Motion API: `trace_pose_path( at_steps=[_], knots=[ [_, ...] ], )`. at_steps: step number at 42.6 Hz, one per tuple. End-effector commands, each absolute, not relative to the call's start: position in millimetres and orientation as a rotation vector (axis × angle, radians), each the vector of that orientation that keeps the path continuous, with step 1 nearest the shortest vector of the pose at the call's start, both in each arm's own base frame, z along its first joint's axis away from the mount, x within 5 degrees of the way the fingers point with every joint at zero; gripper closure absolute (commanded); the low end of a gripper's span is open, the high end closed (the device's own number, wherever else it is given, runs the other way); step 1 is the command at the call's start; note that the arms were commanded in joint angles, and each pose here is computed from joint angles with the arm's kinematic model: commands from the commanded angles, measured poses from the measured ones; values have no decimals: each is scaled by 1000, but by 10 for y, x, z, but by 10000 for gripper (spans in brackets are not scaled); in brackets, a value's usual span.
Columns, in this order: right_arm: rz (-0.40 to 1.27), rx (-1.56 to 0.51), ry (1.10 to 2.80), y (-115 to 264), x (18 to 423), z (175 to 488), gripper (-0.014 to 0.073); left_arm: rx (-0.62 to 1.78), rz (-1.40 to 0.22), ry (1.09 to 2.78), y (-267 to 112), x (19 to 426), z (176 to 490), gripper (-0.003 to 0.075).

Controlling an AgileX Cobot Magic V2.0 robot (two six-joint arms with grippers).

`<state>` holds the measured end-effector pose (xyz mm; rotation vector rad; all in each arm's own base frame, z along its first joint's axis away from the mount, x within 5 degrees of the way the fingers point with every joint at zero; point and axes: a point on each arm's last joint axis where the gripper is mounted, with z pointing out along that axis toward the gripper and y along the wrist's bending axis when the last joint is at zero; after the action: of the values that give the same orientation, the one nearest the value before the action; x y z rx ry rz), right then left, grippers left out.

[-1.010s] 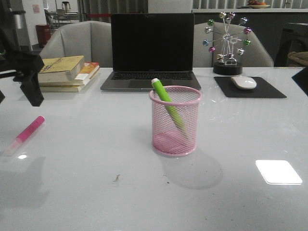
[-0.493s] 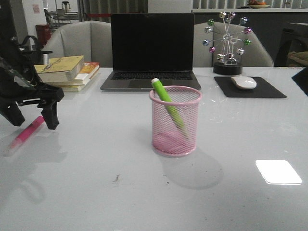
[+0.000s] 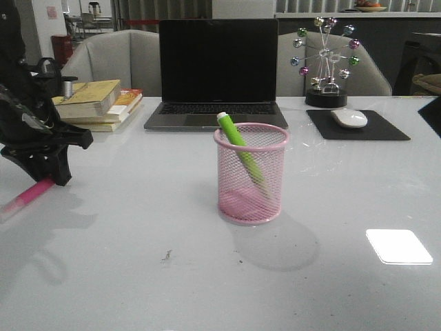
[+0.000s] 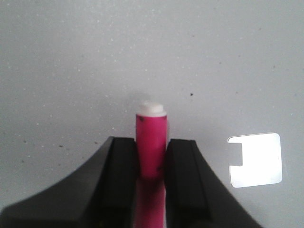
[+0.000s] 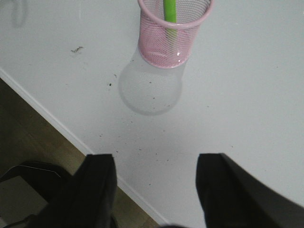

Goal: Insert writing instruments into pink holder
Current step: 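Grasp the pink marker with the left gripper and lift it, then carry the pink marker with the left gripper over the holder and lower it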

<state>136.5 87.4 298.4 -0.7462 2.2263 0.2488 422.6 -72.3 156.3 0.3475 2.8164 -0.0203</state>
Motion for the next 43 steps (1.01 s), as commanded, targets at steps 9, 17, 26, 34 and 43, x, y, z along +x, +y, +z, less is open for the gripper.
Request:
trace_pose_path(
  at_steps=[9,17,26,34,43],
  knots=[
    [250,-728,2137,881,1402,3121,106,287,-79,2714,-743,4189,2094,628],
    [250,-728,2137,881,1402,3121,106,277,-226,2483,-910,3944,2595,628],
    [250,-728,2137,881,1402,3121,106,329,-308,2138,-1244,3466,3086,628],
    [250,-728,2137,881,1402,3121,106,391,-400,1815,-1685,3010,3241,628],
    [250,-728,2137,881,1402,3121,106,425,-519,1498,-2185,2596,3137,628]
  ],
)
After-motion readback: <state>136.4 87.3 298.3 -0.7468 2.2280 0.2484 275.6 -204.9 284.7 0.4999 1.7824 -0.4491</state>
